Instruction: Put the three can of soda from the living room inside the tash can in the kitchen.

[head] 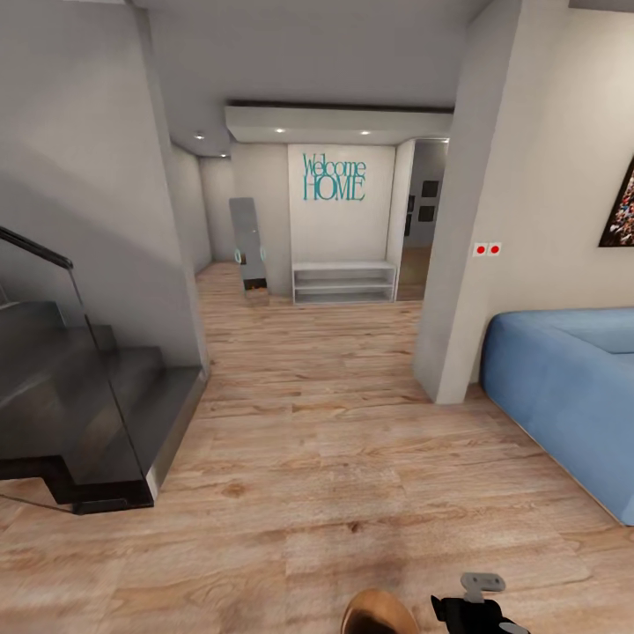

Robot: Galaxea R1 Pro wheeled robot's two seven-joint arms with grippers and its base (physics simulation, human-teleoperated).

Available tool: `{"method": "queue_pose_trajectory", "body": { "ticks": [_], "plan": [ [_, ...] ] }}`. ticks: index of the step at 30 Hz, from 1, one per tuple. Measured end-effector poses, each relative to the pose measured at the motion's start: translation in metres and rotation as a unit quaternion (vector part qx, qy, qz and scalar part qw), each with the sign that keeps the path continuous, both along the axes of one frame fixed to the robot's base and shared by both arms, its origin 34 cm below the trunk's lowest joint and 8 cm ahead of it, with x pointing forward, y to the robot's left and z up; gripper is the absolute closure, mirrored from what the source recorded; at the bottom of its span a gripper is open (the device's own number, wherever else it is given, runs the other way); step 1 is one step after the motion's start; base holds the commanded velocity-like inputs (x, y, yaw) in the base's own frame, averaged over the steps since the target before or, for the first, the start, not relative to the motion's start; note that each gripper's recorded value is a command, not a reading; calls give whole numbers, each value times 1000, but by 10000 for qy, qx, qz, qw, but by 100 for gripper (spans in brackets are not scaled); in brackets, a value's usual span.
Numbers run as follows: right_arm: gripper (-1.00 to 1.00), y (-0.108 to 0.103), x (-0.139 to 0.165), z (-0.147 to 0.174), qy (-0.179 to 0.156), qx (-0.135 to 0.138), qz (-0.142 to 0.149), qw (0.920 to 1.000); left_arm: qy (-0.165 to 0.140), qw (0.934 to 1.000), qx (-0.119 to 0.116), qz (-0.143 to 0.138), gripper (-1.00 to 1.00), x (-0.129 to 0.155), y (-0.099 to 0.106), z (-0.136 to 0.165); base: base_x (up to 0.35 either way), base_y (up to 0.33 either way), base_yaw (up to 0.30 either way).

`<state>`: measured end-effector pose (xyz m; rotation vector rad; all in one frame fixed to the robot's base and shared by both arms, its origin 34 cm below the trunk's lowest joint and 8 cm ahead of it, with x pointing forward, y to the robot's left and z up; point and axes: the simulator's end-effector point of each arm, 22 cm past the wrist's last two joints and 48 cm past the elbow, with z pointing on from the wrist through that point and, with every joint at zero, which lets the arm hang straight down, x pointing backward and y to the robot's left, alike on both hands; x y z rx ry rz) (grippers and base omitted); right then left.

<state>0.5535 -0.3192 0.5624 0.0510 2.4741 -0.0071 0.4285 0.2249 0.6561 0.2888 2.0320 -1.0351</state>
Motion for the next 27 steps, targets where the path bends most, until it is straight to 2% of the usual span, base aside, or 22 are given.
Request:
{"method": "queue_pose_trajectory", "body": {
  "ticks": [22,27],
  "plan": [
    [-100,1,1,0,-15,7,12,10000,0,10000,1,-2,-100,0,0,0,0,0,0],
    [-100,1,0,-8,-15,7,12,10000,-1,10000,0,-4,-100,-1,0,-8,0,0,0]
  ]
}}
